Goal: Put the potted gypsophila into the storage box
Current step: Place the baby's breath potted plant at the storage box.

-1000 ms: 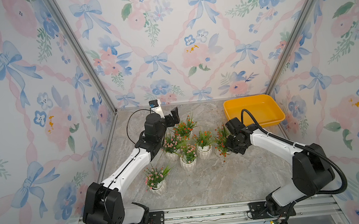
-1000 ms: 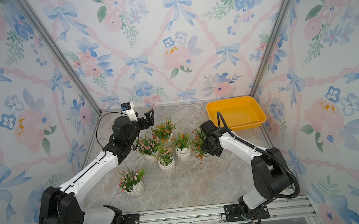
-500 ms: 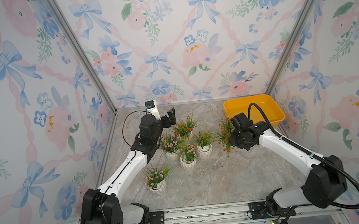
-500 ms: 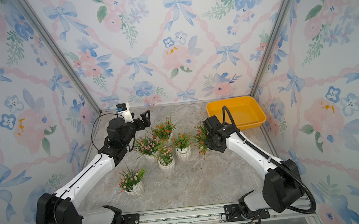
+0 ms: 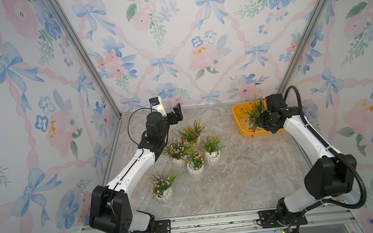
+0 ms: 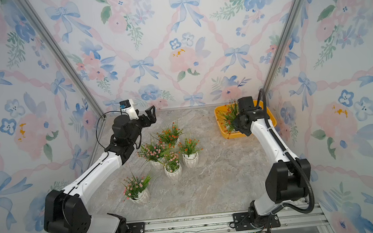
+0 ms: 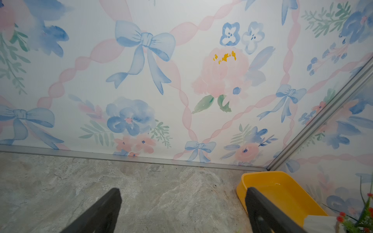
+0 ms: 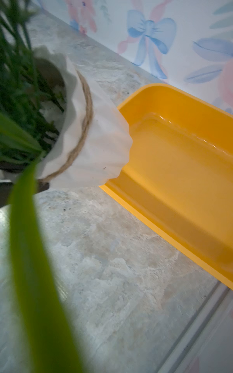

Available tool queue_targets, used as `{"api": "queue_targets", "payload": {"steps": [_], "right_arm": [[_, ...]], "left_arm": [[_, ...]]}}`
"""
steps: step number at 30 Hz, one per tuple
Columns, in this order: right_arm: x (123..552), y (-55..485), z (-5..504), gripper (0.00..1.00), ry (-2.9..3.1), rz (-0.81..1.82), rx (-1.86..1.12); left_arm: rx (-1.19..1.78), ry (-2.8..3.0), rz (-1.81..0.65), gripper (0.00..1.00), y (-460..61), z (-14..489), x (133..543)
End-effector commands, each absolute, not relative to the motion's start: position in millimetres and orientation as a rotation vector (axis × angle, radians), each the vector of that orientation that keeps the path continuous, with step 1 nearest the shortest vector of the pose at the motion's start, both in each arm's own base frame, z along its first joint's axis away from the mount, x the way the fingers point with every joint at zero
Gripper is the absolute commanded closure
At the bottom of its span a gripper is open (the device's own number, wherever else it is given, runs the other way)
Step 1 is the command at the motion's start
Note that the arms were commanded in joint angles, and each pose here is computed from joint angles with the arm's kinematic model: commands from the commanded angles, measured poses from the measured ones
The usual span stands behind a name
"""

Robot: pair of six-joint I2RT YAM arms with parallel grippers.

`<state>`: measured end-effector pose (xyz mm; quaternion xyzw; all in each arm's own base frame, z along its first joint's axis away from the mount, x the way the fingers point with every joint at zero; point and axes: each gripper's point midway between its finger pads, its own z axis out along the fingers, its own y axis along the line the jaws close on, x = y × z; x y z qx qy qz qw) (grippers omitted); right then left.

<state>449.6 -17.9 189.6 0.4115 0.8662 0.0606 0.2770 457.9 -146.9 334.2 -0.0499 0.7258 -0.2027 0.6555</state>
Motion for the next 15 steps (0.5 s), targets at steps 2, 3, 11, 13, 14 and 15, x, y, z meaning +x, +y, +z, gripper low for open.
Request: {"api": "queue_targets", "payload": {"steps": [2,3,11,13,14,15], "right_arm": [[506.1,-61.9,182.1,0.99,2.189,0.272,1.182],[517.6,-73.3,178.6,0.99,2.171,0.279,1.193],[580.5,-150.8,145.3,0.98,2.054,0.291,1.339],[587.7,-169.0,133.6,0.98,2.022,0.288,1.389],[591.4,-176.9,125.7,0.98,2.003,0.290,1.418],[595.5,-183.9,119.4,0.97,1.982,0.300,1.441]], "left_arm": [[-0.198,1.642,-0.493,0.02,-149.5,330.3,478.8],[-0.206,1.647,-0.497,0.02,-152.1,327.5,481.8],[-0.254,1.672,-0.464,0.02,-176.0,307.4,502.8],[-0.276,1.674,-0.466,0.02,-180.6,304.0,507.5],[-0.285,1.678,-0.467,0.02,-183.1,300.7,510.2],[-0.295,1.679,-0.467,0.02,-185.0,298.6,512.5]]}}
